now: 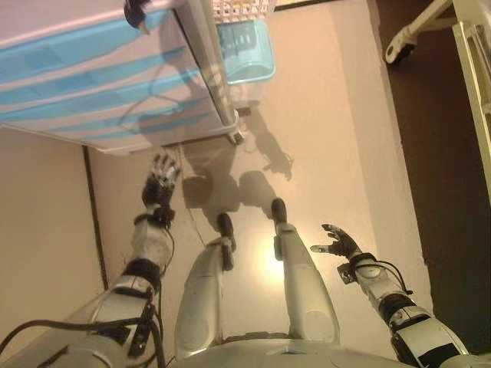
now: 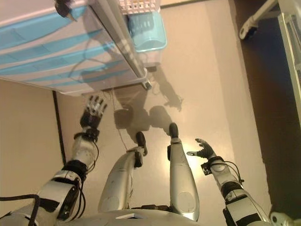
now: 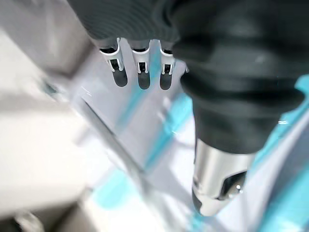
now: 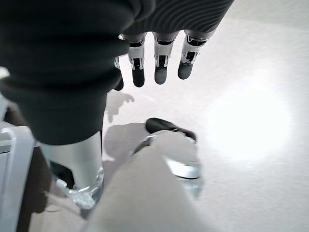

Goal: Open the drawer and pick up the medicine

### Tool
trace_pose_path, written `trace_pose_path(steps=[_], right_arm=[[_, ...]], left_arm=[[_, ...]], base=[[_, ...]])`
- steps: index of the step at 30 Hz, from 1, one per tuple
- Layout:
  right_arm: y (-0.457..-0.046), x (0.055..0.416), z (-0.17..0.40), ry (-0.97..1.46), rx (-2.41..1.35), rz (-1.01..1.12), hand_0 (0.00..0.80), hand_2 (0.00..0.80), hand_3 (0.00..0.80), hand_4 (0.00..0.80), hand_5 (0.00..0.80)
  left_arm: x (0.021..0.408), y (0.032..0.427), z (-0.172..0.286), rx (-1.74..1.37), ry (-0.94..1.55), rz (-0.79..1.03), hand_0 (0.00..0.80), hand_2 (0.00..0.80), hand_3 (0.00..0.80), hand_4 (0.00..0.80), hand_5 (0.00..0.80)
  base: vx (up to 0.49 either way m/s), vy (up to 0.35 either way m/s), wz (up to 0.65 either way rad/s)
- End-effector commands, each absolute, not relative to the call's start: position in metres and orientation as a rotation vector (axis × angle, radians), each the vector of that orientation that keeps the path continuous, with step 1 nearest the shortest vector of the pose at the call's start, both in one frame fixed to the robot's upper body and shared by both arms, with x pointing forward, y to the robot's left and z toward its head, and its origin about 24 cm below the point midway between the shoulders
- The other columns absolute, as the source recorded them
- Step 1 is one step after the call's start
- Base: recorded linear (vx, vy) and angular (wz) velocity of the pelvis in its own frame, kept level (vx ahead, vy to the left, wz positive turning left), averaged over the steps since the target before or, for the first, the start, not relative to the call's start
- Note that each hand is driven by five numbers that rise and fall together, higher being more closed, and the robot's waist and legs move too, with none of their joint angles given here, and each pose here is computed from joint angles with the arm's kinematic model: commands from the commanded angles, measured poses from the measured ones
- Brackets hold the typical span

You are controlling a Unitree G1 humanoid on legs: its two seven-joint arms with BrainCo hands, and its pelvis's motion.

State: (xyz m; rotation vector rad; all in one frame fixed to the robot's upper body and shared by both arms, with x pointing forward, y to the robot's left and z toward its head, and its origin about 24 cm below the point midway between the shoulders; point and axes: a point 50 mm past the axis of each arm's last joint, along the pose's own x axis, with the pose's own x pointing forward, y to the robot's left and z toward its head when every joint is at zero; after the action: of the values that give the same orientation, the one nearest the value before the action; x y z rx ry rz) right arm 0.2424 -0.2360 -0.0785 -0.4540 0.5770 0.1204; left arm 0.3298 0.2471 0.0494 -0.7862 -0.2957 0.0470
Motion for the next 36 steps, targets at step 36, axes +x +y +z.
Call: trace_pose_path(steps=[36], right_arm=[[-0.21,0.218,-0.091,0.531,-0.41,0.218,0.0,0.0,0.0,0.0,0.0]], left_arm=[[0.335,0.33,0.226,-0.958,-1.119,-0.198,0.0,0.0,0.0,0.0,0.0]], base=[[0.017,-0.028,0.0]])
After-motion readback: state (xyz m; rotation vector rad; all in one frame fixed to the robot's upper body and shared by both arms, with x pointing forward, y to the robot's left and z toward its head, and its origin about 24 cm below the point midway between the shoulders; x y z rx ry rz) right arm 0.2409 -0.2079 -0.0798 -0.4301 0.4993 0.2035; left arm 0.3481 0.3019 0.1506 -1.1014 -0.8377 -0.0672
